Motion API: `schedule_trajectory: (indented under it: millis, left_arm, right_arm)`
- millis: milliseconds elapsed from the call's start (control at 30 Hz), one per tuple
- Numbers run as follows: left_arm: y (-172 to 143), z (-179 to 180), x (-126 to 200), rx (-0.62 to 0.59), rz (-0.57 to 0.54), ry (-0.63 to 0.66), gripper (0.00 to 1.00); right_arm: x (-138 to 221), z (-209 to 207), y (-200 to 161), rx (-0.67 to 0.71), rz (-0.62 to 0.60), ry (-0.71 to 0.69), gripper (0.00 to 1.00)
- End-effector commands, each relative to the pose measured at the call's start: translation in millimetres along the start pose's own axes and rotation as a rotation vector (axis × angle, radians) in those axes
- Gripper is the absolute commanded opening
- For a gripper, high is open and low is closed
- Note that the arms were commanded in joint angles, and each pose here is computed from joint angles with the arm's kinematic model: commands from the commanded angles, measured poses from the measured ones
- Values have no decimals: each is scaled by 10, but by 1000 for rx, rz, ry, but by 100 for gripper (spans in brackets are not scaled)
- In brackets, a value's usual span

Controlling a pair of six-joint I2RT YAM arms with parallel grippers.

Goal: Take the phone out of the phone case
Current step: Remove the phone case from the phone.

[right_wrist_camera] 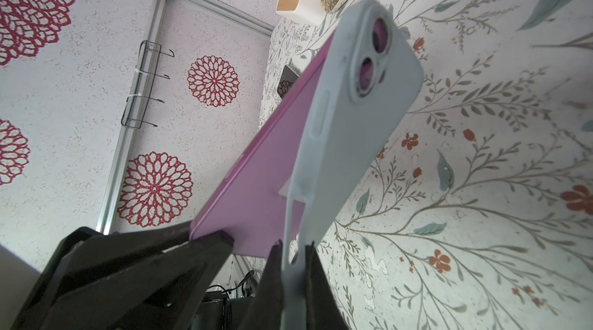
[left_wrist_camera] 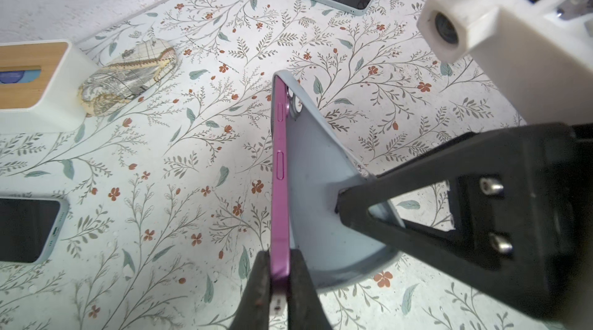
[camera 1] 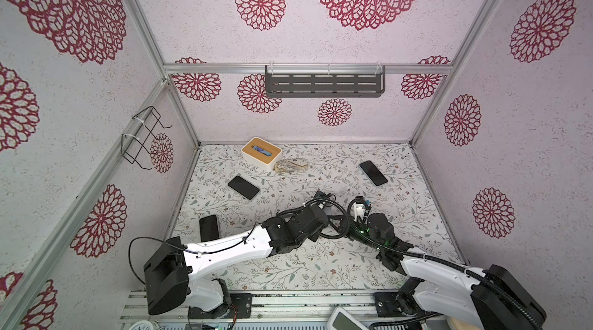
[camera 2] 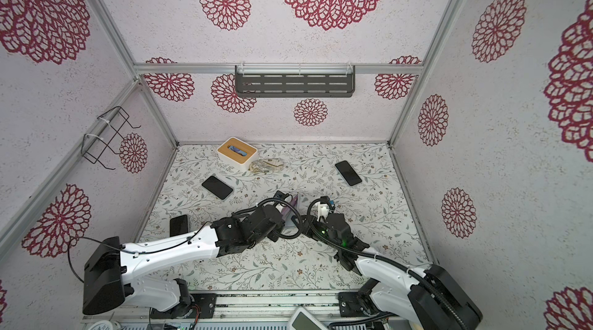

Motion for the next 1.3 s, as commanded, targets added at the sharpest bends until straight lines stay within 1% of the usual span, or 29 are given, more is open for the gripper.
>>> schedule_trajectory:
  millis: [0,100,267,400,567,667,767,1067,1167,1267]
  left_arm:
    - [206,81,261,54,-110,22,0]
    - [173,152,401,27,-103,74,0]
    - [48,189,548,-29,-79,135,0]
    - [-108,181,599,-87,-11,228,0]
    - [-416,61,526,-222,121,346,0]
    - [-584,-143,431,-292,172,343,0]
    - [-678,-291,353,-325,220,341,0]
    - [-1035,-718,356,-461,328,310,0]
    - [-1179,-802,348,-514,368,335,0]
    - [-1290,-900,330,-529,396,326,0]
  right_arm:
    - [74,9,17,-8,-32,-21,0]
    - [129,-151,-53,-32,-29,-95,0]
    - [172,-296,-134,-63,-24,-141,0]
    - [213,-308,-175,-69,4,-155,0]
    - [314,-381,-295,-96,36,-193,0]
    - [338,-385,-378,-103,61,-201,0]
    - [344,-400,-474,-105,89,-216,0]
    - [389,-488,-691,-129,137,-262,0]
    - [412,-515,-730,-130,148,-286,0]
    - [434,-555,-761,-139,160,-310,0]
Point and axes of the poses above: each gripper's point midway between its finger pads, its own x axis back along the fingers, its own z axis along the line the jaws close on, y = z × x, the point moved 7 cm from there along x, back along the fingers, and after that the axes turned 6 degrees about x, right-handed, at the moved point
